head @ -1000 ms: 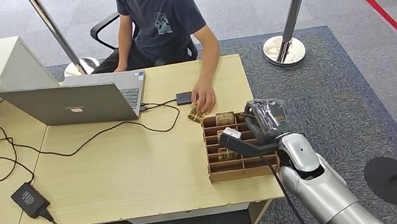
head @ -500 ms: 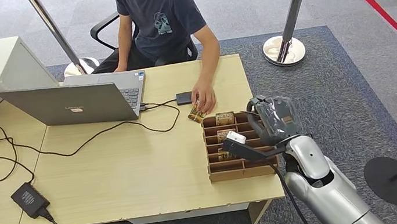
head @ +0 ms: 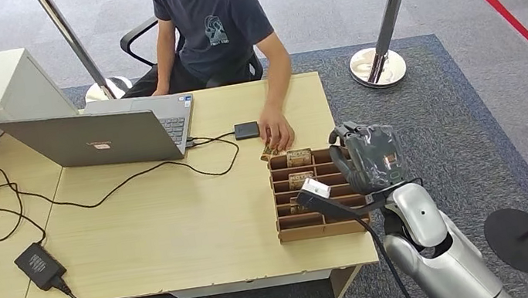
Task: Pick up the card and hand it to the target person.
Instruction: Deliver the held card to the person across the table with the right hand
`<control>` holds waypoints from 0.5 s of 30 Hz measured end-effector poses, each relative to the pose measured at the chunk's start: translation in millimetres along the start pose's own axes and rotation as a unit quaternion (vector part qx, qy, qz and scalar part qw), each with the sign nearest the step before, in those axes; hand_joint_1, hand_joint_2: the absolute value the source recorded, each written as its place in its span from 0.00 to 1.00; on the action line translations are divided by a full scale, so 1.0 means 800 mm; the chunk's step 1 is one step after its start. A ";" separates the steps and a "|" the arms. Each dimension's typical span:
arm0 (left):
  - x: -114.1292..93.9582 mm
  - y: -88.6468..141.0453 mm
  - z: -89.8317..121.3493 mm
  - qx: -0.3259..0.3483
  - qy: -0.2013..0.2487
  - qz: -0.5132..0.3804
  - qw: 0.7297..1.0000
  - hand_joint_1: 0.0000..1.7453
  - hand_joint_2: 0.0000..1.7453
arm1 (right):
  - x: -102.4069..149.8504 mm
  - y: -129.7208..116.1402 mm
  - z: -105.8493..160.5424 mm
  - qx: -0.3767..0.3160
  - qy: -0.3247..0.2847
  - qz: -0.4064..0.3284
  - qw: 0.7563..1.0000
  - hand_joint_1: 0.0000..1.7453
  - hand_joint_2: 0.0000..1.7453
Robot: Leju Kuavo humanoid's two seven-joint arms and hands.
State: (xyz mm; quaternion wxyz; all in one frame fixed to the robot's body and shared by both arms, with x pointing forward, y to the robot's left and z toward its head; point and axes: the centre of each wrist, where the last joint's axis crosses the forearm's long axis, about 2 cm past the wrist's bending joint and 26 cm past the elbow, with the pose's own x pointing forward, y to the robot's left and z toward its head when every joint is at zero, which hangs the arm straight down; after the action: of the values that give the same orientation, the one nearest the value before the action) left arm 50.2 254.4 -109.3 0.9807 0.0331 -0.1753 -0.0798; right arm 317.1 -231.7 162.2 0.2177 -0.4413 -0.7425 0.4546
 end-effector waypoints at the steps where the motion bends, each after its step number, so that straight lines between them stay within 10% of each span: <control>1: 0.000 0.000 0.000 0.000 0.000 0.000 1.000 0.00 0.00 | 0.001 -0.001 -0.001 -0.002 -0.001 0.000 1.000 1.00 1.00; 15: 0.002 0.000 0.000 0.001 -0.001 -0.004 1.000 0.00 0.00 | -0.002 -0.003 -0.071 -0.040 -0.005 -0.050 0.998 1.00 1.00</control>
State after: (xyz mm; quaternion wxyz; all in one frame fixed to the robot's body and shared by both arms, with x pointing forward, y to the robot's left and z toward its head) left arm 51.4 254.4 -109.2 0.9802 0.0347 -0.1763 -0.0835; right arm 358.2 -206.0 192.3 0.2185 -0.4100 -0.7819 0.4156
